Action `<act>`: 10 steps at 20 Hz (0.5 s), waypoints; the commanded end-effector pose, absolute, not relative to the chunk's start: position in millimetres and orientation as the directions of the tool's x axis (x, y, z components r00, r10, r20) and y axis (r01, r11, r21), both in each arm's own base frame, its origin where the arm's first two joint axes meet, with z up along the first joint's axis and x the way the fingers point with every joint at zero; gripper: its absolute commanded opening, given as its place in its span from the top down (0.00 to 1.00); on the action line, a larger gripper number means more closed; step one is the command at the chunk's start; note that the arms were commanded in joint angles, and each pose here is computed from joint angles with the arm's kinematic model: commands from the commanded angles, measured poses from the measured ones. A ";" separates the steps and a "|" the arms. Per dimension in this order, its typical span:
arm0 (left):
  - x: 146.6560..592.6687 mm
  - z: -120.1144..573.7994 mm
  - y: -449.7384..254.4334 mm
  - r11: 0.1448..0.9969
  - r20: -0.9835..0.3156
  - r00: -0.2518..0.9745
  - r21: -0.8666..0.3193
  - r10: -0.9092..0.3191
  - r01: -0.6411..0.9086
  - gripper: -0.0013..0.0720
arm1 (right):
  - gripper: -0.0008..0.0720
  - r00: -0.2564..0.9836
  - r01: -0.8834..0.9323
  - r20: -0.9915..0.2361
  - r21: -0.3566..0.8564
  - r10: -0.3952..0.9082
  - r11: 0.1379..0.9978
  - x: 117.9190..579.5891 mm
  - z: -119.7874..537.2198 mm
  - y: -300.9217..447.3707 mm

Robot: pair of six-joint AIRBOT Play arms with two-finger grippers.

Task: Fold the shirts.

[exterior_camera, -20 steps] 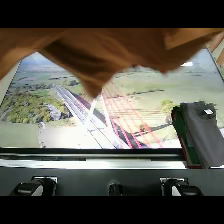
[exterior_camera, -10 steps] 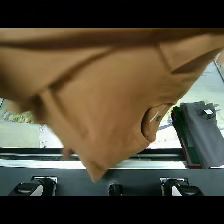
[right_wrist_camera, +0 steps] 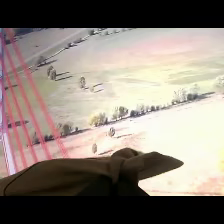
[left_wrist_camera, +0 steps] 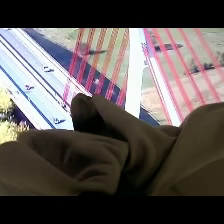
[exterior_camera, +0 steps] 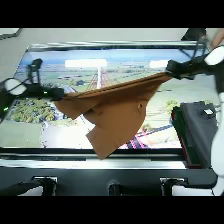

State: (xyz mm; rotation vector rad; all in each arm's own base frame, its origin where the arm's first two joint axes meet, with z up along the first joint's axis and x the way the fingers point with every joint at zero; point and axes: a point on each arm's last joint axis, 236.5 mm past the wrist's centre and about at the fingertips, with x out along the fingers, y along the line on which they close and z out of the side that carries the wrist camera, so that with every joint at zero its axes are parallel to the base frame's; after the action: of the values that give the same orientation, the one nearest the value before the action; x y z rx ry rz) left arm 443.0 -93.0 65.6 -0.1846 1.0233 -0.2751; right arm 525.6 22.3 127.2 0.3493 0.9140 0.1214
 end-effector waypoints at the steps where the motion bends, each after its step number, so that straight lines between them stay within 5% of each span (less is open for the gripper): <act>1: 501.6 19.5 -102.6 0.947 -0.808 0.495 -0.284 -0.320 0.150 0.95 | 0.94 0.655 0.103 -0.690 0.485 0.308 0.868 582.2 73.5 32.0; 7: 544.6 -16.7 -130.5 0.916 -0.783 0.484 -0.380 -0.391 0.124 0.93 | 0.93 0.579 0.201 -0.712 0.596 0.396 0.778 591.6 12.1 62.5; 8: 543.5 -16.9 -131.8 0.914 -0.784 0.478 -0.387 -0.396 0.123 0.72 | 0.74 0.577 0.193 -0.712 0.596 0.401 0.780 591.4 12.1 68.2; 9: 542.4 -11.9 -126.4 0.915 -0.788 0.473 -0.383 -0.394 0.124 0.45 | 0.39 0.579 0.183 -0.708 0.597 0.405 0.781 590.8 18.5 69.3; 10: 540.3 -2.3 -113.8 0.919 -0.799 0.461 -0.374 -0.386 0.122 0.17 | 0.16 0.572 0.163 -0.712 0.586 0.408 0.794 586.4 27.2 67.4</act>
State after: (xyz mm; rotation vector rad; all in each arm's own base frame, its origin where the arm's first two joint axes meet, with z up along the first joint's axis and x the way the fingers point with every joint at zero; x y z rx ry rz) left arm 538.4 -120.6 -3.6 -0.2640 1.0218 -0.3113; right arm 587.8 60.1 26.8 0.6501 0.9536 0.1354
